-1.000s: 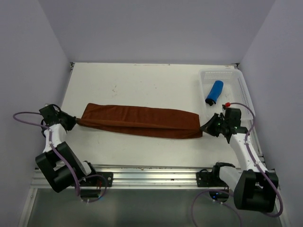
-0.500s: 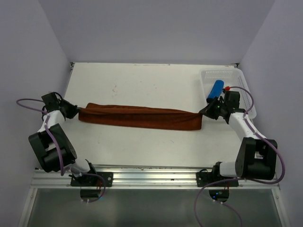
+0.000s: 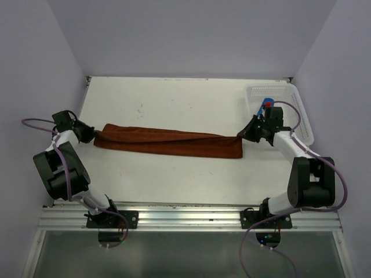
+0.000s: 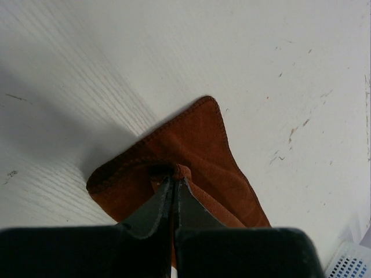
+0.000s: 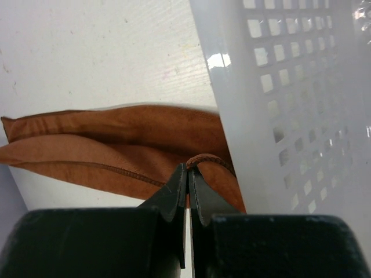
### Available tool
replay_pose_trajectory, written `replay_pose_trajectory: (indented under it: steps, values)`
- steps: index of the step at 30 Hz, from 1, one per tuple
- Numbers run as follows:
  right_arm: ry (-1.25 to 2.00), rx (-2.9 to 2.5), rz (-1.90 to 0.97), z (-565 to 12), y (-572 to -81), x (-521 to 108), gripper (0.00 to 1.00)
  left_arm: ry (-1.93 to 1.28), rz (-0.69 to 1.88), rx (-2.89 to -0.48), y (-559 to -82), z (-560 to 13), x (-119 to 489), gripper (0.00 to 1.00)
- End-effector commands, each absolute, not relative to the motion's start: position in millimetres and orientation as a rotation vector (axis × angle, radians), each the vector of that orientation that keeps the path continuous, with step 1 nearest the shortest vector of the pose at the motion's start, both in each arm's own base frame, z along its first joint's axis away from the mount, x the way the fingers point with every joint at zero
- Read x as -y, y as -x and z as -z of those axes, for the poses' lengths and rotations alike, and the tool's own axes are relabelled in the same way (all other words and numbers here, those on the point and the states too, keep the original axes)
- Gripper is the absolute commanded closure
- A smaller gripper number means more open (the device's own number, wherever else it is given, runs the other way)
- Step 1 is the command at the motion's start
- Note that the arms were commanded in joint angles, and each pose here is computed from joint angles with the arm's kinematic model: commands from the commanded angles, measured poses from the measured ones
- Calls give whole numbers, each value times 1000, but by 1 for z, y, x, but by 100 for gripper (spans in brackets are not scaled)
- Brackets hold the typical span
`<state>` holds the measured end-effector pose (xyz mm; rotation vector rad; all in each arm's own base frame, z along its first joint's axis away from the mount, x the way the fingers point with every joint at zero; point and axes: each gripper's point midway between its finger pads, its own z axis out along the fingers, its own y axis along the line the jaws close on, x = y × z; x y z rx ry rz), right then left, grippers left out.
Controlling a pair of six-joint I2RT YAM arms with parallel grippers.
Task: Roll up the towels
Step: Fold the towel
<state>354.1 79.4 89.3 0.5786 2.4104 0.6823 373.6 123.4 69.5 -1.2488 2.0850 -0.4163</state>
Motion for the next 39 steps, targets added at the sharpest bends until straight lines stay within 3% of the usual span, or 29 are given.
replay_pose_trajectory:
  steps: [1, 7, 10, 11, 12, 15, 16, 19, 26, 31, 33, 39]
  values:
    - [-576, -2332, -616, -107, -378, -69, 100, 1170, 399, -2021, -396, -87, -134, 100]
    - [-577, -2328, -583, -109, -385, -64, 100, 1157, 401, -2023, -405, -88, -137, 100]
    - [-570, -2321, -600, -113, -389, -66, 84, 1144, 407, -2028, -410, -87, -138, 98]
    - [-570, -2314, -604, -116, -391, -67, 77, 1135, 411, -2024, -412, -89, -138, 92]
    - [-534, -2314, -623, -120, -390, -78, 67, 1126, 415, -2019, -415, -91, -139, 77]
    - [-500, -2265, -652, -137, -395, -83, 62, 1094, 422, -2013, -422, -96, -137, 52]
    - [-492, -2255, -655, -141, -396, -84, 61, 1083, 427, -2014, -425, -97, -136, 50]
    - [-469, -2227, -671, -155, -400, -87, 61, 1067, 437, -2020, -430, -101, -135, 42]
    - [-308, -2211, -685, -186, -395, -113, 62, 964, 381, -2022, -435, -123, -140, 41]
    - [-211, -2267, -675, -173, -377, -136, 62, 1003, 295, -2061, -418, -111, -143, 42]
    - [-131, -2314, -685, -158, -366, -153, 73, 999, 304, -2080, -414, -107, -139, 45]
    - [-53, -2426, -637, -107, -346, -167, 93, 904, 258, -2166, -403, -96, -116, 49]
